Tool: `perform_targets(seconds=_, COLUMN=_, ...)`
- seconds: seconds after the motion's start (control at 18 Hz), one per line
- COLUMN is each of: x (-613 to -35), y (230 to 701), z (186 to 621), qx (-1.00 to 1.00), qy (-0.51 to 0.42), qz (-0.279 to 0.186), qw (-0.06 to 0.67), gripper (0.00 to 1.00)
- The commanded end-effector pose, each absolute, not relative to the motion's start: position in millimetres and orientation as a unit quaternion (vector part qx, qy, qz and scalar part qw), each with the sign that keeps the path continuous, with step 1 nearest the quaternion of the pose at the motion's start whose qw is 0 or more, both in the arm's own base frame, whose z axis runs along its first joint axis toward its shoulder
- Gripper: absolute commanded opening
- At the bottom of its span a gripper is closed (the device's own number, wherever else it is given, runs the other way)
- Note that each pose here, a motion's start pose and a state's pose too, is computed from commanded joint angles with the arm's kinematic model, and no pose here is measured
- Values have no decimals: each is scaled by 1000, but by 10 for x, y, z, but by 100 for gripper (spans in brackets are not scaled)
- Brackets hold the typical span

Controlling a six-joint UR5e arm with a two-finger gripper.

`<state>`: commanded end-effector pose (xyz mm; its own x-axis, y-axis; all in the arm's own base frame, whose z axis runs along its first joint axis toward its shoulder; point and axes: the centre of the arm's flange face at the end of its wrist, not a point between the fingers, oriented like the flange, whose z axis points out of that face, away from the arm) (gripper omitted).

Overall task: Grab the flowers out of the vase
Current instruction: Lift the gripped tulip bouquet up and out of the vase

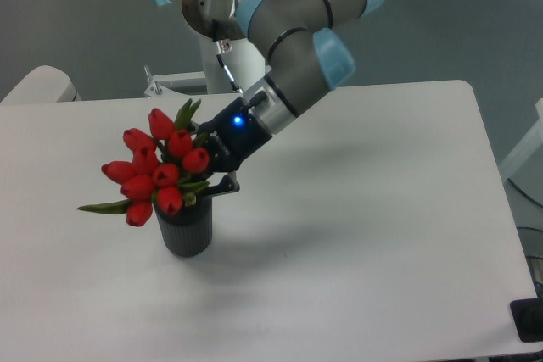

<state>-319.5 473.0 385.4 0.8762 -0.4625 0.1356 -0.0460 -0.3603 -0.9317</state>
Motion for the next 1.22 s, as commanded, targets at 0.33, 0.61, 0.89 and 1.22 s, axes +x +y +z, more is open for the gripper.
perform_targets(seconds=0.33, x=-3271, y=4695, z=4042, qx=-797, qy=126, qz=-206, qw=553, gripper=28)
perform_targets(seconds=0.61, x=-3377, y=4680, z=4212, qx=-788, qy=94, qz=-224, qw=566, gripper=28)
perform_targets(seconds=0.89, x=-3528, y=4625, z=4398, qx=-781, qy=72, qz=-227, qw=577, gripper=28)
perform_targets(seconds=1.22, x=-3658, y=4550, z=4553, qx=-765, qy=53, qz=-238, qw=596, gripper=28)
